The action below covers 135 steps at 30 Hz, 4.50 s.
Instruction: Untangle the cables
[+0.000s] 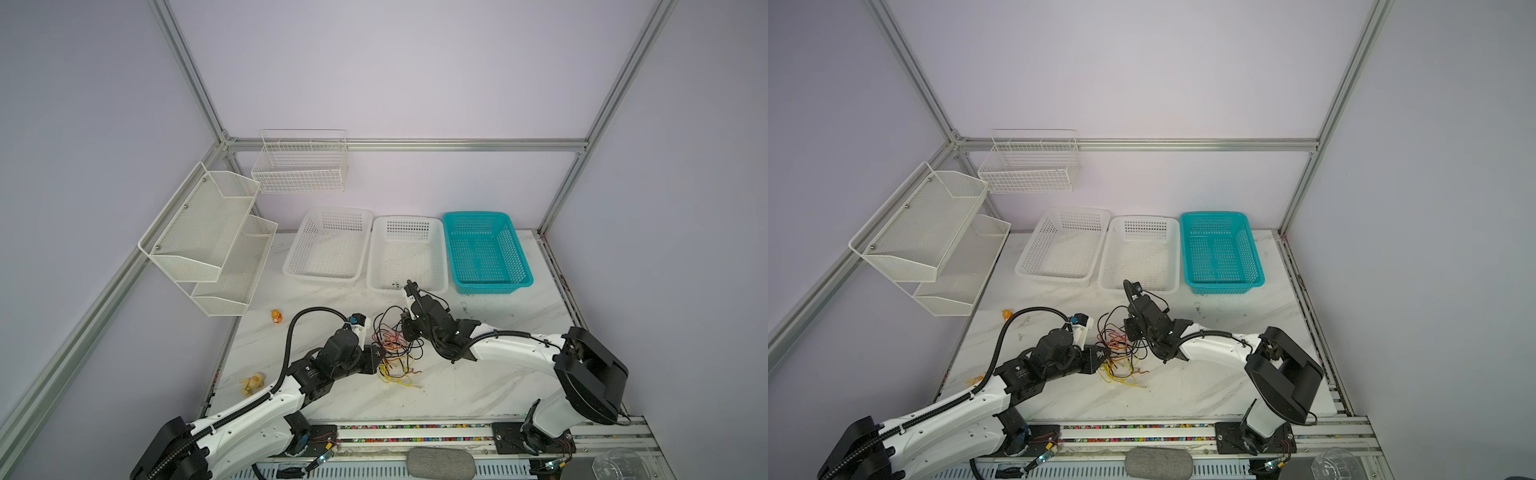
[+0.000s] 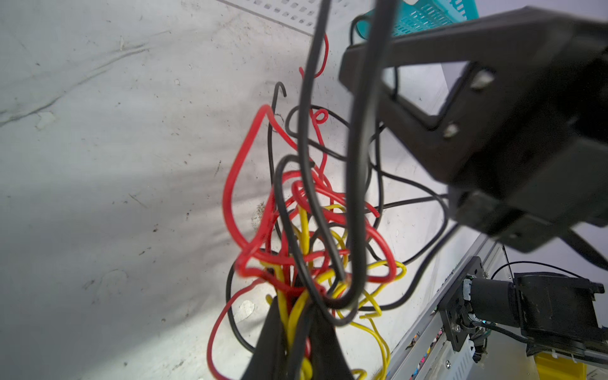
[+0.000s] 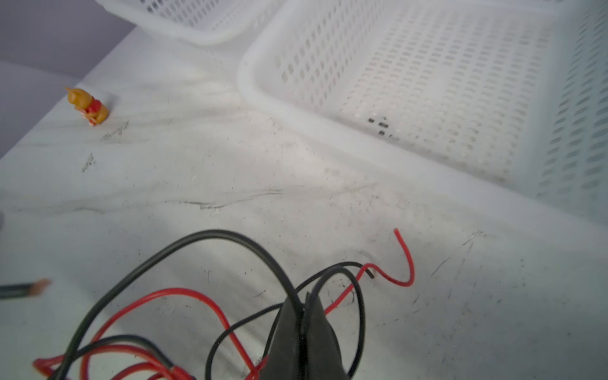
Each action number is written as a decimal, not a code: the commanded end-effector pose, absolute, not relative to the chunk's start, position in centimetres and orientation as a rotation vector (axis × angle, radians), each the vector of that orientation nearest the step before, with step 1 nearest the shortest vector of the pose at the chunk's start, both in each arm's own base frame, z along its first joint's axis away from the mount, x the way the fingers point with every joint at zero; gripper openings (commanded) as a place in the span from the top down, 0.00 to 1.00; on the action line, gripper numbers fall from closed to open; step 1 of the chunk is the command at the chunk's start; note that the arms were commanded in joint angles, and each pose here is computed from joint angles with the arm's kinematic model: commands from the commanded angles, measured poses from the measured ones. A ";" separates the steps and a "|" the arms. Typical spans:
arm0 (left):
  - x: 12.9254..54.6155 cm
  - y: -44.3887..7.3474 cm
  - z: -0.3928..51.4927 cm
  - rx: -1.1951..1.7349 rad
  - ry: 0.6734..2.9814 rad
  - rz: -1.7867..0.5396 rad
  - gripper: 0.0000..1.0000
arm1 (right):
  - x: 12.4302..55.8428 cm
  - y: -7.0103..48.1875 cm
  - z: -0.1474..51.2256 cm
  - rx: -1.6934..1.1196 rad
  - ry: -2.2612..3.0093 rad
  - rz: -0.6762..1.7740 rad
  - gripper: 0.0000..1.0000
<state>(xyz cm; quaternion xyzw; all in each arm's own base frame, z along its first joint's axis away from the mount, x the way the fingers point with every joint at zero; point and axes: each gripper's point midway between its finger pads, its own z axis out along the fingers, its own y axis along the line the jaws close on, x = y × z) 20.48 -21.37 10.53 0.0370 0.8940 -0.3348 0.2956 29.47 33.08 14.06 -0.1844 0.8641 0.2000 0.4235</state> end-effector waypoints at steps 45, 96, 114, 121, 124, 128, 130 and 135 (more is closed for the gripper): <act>23.7 -20.1 14.0 0.003 2.268 -0.764 1.00 | 23.0 29.1 17.7 -0.416 2.343 0.750 0.50; 18.0 -19.7 8.8 -0.311 2.477 -1.070 0.51 | 21.8 33.9 14.1 -0.539 2.277 1.003 0.76; 18.6 -20.0 7.7 -0.365 2.442 -1.099 0.81 | 21.4 34.3 7.4 -0.542 2.411 0.921 0.74; 18.7 -19.8 7.5 -0.375 2.429 -1.090 0.83 | 21.1 33.9 5.3 -0.519 2.465 0.900 0.69; 18.7 -19.6 7.3 -0.382 2.428 -1.081 0.83 | 21.1 34.0 5.3 -0.504 2.457 0.920 0.76; 18.7 -19.6 7.4 -0.379 2.428 -1.081 0.90 | 21.6 33.7 6.8 -0.480 2.414 0.909 0.97; 18.7 -19.5 7.3 -0.381 2.428 -1.074 0.98 | 21.9 33.4 7.9 -0.478 2.391 0.883 1.00; 18.7 -18.5 6.9 -0.389 2.433 -1.005 1.00 | 22.7 31.8 10.5 -0.457 2.357 0.781 1.00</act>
